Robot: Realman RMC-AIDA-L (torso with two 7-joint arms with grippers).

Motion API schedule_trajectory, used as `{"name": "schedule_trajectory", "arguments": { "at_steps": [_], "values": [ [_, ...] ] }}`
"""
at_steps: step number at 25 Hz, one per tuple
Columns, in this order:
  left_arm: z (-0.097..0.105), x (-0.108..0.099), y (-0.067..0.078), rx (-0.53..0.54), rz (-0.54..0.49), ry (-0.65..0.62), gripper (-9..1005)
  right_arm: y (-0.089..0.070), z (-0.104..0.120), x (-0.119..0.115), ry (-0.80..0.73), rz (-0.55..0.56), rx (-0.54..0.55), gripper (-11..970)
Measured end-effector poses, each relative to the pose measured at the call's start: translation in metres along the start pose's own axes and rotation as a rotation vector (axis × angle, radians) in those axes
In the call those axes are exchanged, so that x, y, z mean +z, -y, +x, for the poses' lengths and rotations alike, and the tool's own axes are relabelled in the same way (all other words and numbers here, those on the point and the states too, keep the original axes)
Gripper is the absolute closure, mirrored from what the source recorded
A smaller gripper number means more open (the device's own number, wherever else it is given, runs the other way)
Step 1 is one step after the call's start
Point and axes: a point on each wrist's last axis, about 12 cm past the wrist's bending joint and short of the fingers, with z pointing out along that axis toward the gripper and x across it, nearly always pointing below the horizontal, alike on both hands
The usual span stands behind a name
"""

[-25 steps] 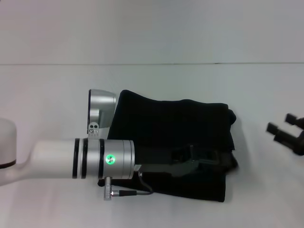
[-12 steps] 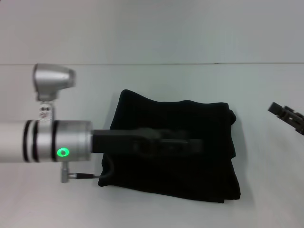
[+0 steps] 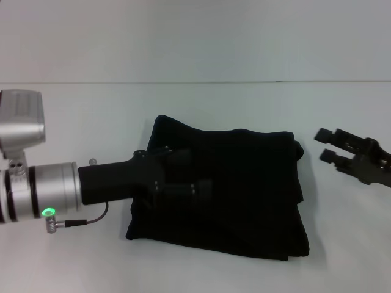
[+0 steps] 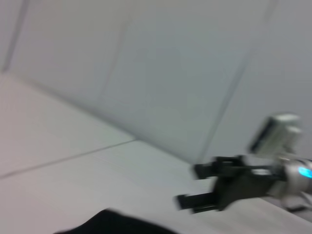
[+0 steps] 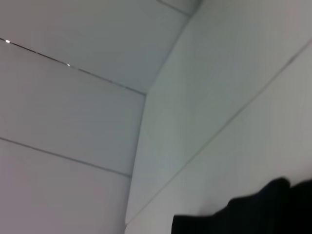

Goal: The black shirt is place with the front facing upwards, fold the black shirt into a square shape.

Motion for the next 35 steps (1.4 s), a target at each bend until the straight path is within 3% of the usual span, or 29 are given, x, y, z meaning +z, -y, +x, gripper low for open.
{"name": "schedule_trajectory", "arguments": {
  "at_steps": [4, 10, 35],
  "values": [
    [0.005, -0.005, 0.006, 0.085, 0.030, 0.007, 27, -0.004, 0.003, 0.013, -0.055, 0.004, 0.036, 249],
    [0.008, -0.009, 0.005, 0.081, 0.012, 0.007, 27, -0.005, 0.008, 0.023, -0.104, 0.024, 0.037, 257],
    [0.010, -0.010, 0.006, 0.074, 0.011, 0.007, 27, -0.003, 0.012, 0.024, -0.135, 0.045, 0.083, 289]
  ]
}}
